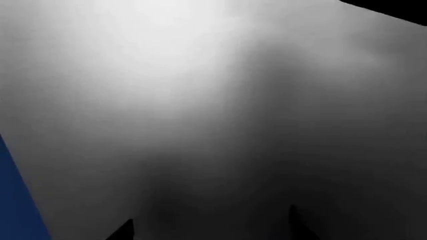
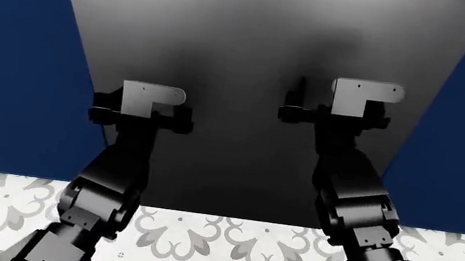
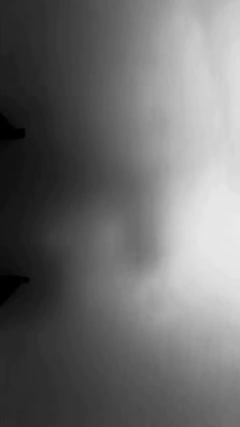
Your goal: Close the dishwasher door
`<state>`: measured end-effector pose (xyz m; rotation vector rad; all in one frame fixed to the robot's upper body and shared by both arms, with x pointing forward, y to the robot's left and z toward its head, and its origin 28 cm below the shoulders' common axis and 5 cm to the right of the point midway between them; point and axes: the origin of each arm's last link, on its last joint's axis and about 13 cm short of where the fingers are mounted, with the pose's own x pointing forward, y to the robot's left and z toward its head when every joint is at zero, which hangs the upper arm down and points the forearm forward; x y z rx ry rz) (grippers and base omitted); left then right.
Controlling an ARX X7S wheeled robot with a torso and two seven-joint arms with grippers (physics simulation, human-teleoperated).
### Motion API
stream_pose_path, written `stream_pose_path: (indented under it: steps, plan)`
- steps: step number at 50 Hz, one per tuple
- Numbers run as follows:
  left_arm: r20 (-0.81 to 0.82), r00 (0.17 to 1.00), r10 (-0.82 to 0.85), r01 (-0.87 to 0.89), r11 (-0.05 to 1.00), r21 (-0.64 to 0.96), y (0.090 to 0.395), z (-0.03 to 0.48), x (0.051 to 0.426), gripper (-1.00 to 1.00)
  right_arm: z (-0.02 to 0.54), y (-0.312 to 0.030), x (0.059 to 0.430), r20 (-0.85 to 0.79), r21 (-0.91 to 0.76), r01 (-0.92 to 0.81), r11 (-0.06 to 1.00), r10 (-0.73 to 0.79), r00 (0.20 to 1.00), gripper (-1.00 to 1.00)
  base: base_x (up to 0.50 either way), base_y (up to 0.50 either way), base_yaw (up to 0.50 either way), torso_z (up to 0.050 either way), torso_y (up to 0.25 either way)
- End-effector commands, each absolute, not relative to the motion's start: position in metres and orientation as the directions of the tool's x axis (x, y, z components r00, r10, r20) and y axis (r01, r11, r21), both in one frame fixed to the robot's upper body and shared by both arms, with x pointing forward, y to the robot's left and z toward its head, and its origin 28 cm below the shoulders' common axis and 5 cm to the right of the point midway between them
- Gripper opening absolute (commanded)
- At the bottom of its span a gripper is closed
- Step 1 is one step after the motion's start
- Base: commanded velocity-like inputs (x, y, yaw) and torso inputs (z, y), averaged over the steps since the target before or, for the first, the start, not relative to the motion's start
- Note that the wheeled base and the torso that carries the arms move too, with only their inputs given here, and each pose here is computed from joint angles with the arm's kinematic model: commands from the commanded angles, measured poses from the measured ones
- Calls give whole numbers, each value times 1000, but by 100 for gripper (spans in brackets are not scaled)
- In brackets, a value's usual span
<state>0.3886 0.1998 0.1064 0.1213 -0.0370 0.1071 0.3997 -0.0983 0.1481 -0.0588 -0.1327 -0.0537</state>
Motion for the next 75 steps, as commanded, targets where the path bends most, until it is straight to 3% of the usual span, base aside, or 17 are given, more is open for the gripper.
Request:
stream_pose_path:
  steps: [1, 75]
  plan:
    - [39, 994, 105, -109, 987, 121, 200, 107, 391, 100, 142, -106, 401, 102, -55, 95, 994, -89, 991, 100, 0, 0, 0, 0, 0]
    - [28, 995, 100, -103, 984, 146, 203, 115, 406, 100, 148, -107, 406, 99, -60, 94, 994, -88, 991, 100, 0, 0, 0, 0, -1]
